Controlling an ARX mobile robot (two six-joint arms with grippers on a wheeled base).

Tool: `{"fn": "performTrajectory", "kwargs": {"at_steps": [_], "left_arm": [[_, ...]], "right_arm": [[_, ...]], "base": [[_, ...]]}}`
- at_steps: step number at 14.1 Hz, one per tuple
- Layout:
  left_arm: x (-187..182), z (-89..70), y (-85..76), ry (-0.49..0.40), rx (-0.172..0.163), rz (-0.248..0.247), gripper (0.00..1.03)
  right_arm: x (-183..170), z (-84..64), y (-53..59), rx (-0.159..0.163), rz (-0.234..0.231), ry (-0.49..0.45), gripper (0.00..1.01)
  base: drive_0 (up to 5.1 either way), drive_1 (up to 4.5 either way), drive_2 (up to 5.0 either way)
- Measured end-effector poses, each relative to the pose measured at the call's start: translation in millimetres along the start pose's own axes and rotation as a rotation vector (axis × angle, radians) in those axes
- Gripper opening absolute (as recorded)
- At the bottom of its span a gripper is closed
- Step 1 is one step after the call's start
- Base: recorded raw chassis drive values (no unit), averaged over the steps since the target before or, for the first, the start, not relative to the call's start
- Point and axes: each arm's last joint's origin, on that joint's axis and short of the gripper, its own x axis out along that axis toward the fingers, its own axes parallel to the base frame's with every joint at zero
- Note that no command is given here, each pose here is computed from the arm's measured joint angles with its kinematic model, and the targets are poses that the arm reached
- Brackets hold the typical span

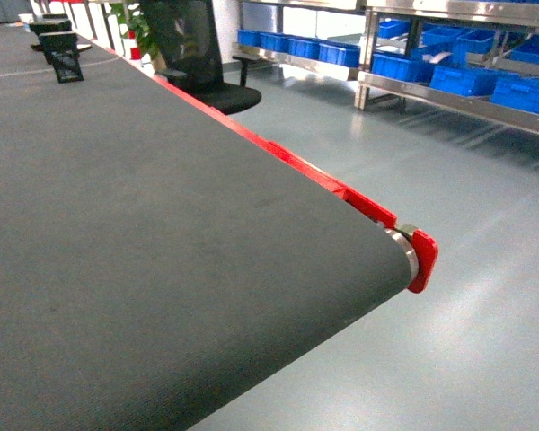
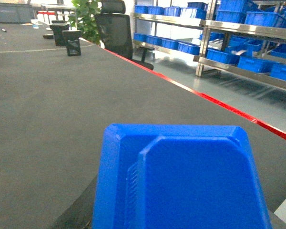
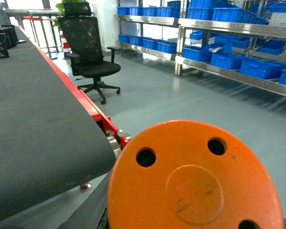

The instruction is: Sort blue parts and orange caps into right shelf containers

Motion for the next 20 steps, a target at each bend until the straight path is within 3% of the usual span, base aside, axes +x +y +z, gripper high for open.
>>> {"fn": "performTrajectory", "kwargs": {"at_steps": [20], "left_arm": [[0.0,0.0,0.0,0.0,0.0,0.0,0.41]], "right_arm": [[0.0,0.0,0.0,0.0,0.0,0.0,0.44]], "base": [[-1.6,-1.62,-1.6]]}}
